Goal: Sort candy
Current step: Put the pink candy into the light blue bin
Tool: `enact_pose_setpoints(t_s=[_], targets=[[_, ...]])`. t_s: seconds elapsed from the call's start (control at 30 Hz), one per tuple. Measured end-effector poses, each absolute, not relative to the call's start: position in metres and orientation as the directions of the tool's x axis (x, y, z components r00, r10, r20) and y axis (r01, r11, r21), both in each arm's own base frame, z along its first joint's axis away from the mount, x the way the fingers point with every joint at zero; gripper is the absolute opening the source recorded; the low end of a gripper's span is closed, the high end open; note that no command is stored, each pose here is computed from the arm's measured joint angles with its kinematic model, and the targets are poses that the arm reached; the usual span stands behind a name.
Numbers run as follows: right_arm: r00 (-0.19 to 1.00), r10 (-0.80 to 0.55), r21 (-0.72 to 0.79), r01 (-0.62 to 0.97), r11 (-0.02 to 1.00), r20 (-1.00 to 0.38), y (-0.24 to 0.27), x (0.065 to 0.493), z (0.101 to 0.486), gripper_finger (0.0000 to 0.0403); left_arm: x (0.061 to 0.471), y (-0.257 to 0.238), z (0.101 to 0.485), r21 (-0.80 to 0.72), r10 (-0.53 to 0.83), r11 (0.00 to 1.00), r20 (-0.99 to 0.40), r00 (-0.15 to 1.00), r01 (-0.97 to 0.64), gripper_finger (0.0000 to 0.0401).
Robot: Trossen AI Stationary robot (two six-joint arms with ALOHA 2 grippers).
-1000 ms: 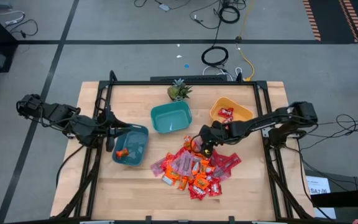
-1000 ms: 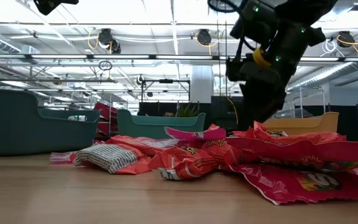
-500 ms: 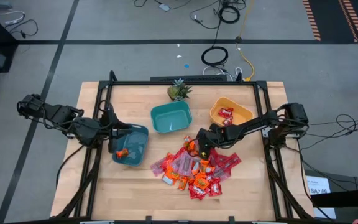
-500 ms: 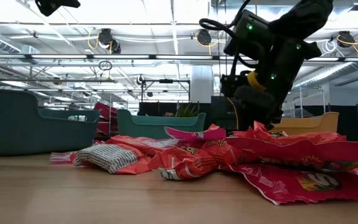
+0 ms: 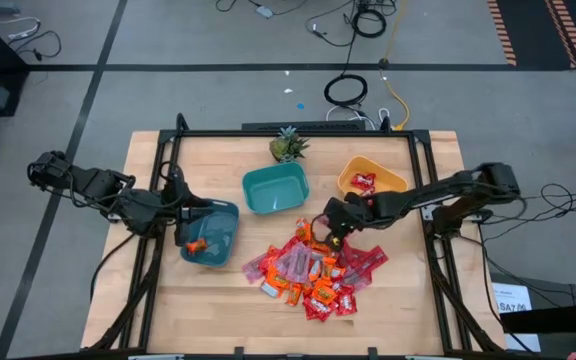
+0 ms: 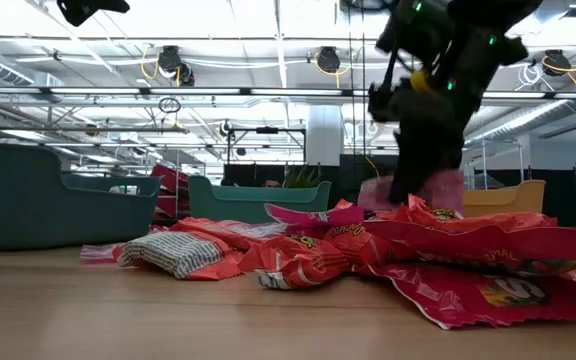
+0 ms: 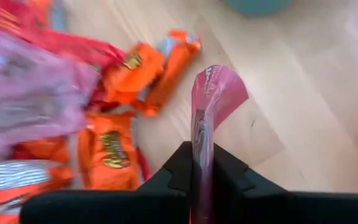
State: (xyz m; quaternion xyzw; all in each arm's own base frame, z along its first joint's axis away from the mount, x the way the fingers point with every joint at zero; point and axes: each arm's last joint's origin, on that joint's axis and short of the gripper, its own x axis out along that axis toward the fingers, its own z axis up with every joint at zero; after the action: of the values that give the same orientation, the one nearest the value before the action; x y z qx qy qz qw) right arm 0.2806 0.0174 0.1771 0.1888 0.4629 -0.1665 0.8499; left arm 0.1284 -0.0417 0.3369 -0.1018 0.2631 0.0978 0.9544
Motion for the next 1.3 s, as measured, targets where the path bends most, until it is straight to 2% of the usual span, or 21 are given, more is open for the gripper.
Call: enact_pose_setpoints(t_s=[0.2, 0.43, 0.6, 0.77, 0.97, 1.3], targets=[[0.608, -0.172, 0.179, 0.472, 0.863, -0.775, 0.009, 0.276, 0.224, 0.0006, 0.128, -0.042, 0.337, -0.143, 0.133, 0.960, -0.522, 0.843, -0.240, 0.0098], [0.710, -0.236, 0.110, 0.405, 0.908, -0.663, -0.008, 0.300, 0.292, 0.0006, 0.129, -0.042, 0.337, -0.145, 0.132, 0.960, -0.521, 0.844, -0.240, 0.0098], [0.696, -0.290, 0.060, 0.432, 0.900, -0.657, -0.033, 0.328, 0.323, 0.0004, 0.129, -0.042, 0.337, -0.146, 0.132, 0.960, -0.520, 0.844, -0.240, 0.0098], [0.657, -0.321, 0.020, 0.455, 0.890, -0.682, -0.062, 0.360, 0.324, 0.0004, 0.129, -0.042, 0.337, -0.146, 0.131, 0.960, -0.520, 0.844, -0.239, 0.0098], [0.644, -0.278, 0.068, 0.459, 0.886, -0.713, -0.097, 0.393, 0.309, 0.0012, 0.129, -0.042, 0.337, -0.146, 0.131, 0.960, -0.520, 0.844, -0.239, 0.0098], [0.602, -0.282, 0.052, 0.476, 0.878, -0.747, -0.111, 0.409, 0.285, 0.0046, 0.129, -0.042, 0.337, -0.145, 0.131, 0.960, -0.521, 0.844, -0.239, 0.0098]])
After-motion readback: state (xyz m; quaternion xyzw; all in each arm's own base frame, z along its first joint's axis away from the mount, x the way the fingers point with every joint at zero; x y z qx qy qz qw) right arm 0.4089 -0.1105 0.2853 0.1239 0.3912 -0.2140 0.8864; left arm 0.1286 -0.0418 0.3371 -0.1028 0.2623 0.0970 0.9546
